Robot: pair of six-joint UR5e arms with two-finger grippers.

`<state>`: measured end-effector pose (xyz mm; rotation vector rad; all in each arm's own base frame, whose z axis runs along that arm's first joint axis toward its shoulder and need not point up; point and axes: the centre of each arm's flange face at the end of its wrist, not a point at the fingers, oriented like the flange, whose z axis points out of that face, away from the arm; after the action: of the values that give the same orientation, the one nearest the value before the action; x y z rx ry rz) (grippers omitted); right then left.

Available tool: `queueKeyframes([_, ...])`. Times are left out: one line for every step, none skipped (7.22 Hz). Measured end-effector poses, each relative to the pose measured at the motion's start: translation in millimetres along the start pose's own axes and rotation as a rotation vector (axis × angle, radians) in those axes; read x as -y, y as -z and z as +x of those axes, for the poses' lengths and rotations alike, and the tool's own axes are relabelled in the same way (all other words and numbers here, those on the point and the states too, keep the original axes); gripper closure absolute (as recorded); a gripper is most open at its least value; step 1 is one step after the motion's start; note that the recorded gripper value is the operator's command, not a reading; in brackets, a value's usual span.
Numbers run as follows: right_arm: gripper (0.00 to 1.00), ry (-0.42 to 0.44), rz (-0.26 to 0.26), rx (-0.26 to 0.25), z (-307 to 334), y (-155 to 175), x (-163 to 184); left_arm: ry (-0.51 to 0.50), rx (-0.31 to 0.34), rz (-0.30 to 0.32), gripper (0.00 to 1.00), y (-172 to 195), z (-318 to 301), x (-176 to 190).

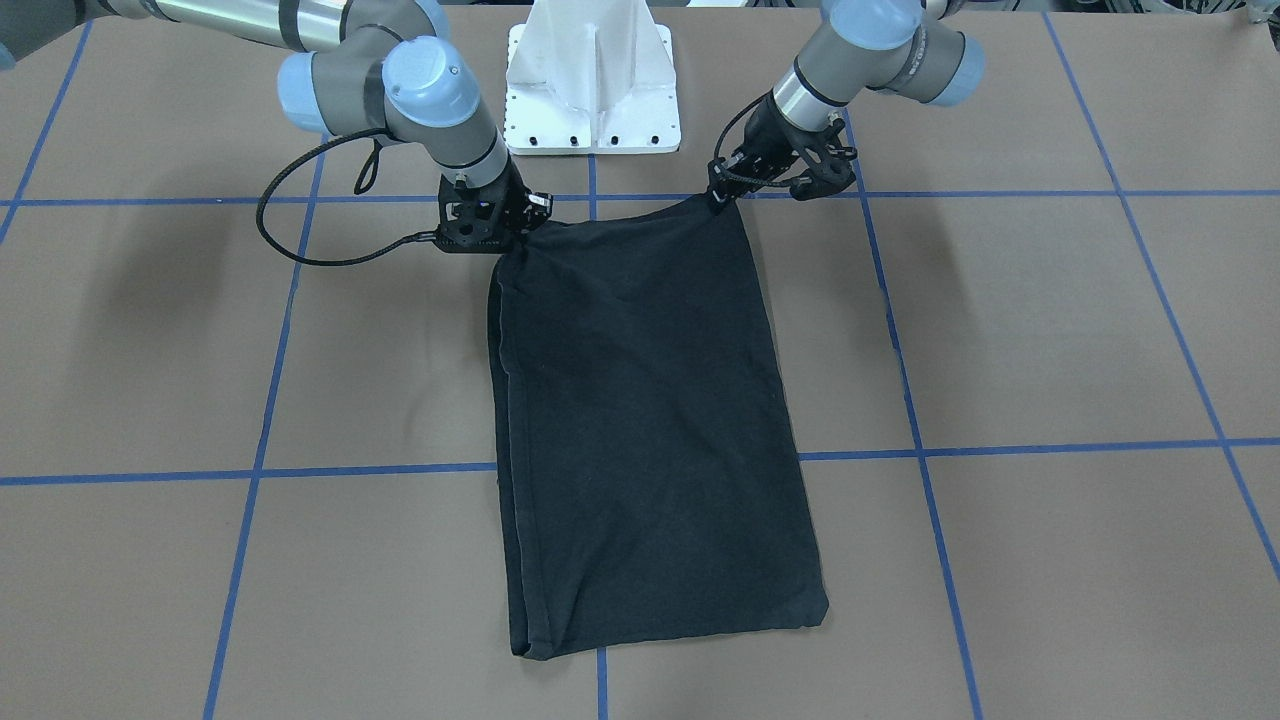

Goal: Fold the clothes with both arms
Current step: 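Lift the near edge with both grippers and carry it away from the robot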

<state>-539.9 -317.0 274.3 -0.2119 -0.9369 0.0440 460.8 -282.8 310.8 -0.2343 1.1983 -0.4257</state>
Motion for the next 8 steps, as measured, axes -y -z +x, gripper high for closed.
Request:
queueKeyframes([1.0,0.004,-0.043,0.017,11,13,-12,0.0,0.008,-0.009,1.0,6,1,-4])
queueKeyframes([1.0,0.008,-0.079,0.031,23,25,-23,0.0,0.026,-0.026,1.0,10,2,-10])
queueKeyframes([1.0,0.003,-0.11,0.041,33,34,-32,0.0,0.044,-0.044,1.0,12,2,-15])
queueKeyframes([1.0,-0.018,-0.137,0.045,38,39,-39,-0.001,0.064,-0.065,1.0,12,1,-22])
queueKeyframes([1.0,-0.047,-0.161,0.048,38,41,-47,-0.005,0.09,-0.092,1.0,14,0,-33])
queueKeyframes([1.0,-0.073,-0.183,0.053,37,45,-53,-0.008,0.114,-0.116,1.0,19,2,-47])
queueKeyframes([1.0,-0.101,-0.211,0.058,36,49,-56,-0.012,0.129,-0.142,1.0,28,6,-60])
queueKeyframes([1.0,-0.122,-0.231,0.068,36,57,-52,-0.014,0.129,-0.171,1.0,39,11,-67])
